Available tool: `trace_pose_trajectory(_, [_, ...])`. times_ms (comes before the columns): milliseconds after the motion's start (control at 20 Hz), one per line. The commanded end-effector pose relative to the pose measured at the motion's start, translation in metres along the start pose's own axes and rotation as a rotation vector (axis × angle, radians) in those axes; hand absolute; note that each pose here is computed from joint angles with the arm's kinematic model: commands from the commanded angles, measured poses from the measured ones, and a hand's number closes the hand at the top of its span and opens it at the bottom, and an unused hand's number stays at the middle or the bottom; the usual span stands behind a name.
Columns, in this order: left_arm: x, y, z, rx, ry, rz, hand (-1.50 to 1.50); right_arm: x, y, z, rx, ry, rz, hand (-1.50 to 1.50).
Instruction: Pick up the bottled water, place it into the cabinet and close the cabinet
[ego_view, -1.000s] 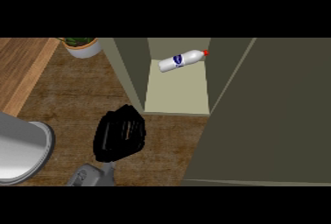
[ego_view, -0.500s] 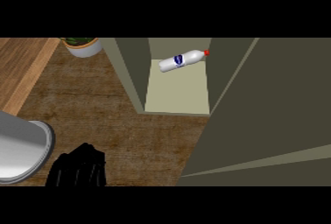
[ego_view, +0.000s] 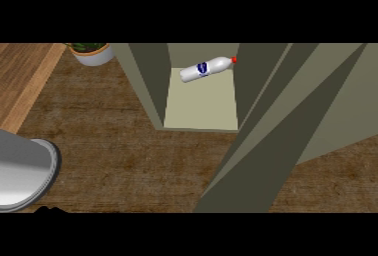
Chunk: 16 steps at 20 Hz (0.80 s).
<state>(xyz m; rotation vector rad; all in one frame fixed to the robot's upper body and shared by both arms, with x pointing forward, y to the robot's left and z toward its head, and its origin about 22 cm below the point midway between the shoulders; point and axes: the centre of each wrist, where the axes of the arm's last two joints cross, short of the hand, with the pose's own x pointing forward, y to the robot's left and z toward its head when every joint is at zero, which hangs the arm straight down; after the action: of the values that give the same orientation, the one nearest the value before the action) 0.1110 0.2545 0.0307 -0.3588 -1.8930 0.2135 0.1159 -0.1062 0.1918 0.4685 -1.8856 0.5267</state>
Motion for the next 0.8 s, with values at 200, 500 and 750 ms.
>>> trace_pose_trajectory(200, [0.033, 0.020, 0.037, 0.035, -0.001, 0.007, 1.50, 0.011, 0.012, -0.070, -0.060, -0.006, -0.071, 1.50])
trace_pose_trajectory(500, [0.042, 0.043, 0.037, 0.032, -0.027, -0.014, 1.50, 0.003, -0.015, -0.134, -0.086, 0.018, -0.057, 1.50])
trace_pose_trajectory(750, [0.051, 0.053, 0.037, 0.027, -0.017, -0.012, 1.50, -0.001, -0.042, -0.176, -0.108, 0.033, -0.037, 1.50])
